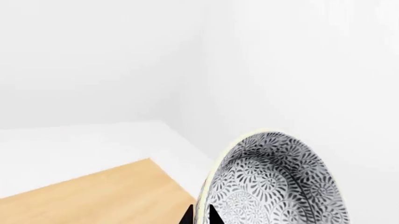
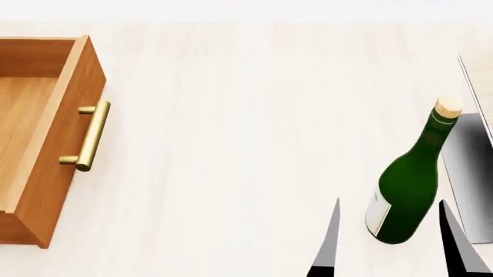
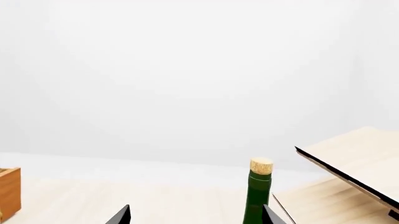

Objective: Put the bowl on top of the cabinet.

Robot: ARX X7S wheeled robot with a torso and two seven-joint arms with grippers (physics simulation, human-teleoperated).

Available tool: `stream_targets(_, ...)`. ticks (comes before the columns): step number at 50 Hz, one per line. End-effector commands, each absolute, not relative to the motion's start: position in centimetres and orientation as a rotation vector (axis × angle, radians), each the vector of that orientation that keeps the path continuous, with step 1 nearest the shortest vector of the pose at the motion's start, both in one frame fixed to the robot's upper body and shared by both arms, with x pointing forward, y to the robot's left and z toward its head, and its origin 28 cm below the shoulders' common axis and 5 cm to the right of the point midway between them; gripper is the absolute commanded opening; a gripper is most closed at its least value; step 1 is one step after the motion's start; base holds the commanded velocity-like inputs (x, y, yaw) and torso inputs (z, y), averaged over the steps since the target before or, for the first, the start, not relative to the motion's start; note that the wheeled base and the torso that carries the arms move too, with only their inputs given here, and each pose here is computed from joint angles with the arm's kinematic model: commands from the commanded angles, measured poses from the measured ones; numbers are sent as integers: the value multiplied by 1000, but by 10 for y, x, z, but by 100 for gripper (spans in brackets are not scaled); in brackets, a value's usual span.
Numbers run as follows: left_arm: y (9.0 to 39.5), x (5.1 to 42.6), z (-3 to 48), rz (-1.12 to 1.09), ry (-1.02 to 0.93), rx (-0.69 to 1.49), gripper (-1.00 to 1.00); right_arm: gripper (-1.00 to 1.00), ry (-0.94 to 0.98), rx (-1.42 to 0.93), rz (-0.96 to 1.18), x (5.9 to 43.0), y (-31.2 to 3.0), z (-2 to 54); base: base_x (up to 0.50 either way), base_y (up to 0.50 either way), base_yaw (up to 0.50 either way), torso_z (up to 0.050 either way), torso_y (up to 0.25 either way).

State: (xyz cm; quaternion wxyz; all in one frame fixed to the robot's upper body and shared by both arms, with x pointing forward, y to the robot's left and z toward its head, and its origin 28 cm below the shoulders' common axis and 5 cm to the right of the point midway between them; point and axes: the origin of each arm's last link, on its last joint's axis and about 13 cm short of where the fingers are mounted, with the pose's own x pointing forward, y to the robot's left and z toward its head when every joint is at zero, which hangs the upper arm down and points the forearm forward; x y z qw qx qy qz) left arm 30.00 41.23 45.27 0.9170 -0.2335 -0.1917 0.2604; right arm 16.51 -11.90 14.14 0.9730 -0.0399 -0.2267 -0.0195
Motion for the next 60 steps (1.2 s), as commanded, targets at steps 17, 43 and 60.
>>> stream_targets(17,416,299,449,535,-392,-557,-100,100,-460,-96,-48,166,-120,141,0,0,0,0,0)
stream_targets(43,427,302,427,502,-350,-832,-100,100,-458,-99,-48,167,-120,140,0,0,0,-3,52)
stream_targets(60,432,314,408,638,-215,-921,-100,100,-458,-101,-42,168,-120,141,0,0,0,0,0)
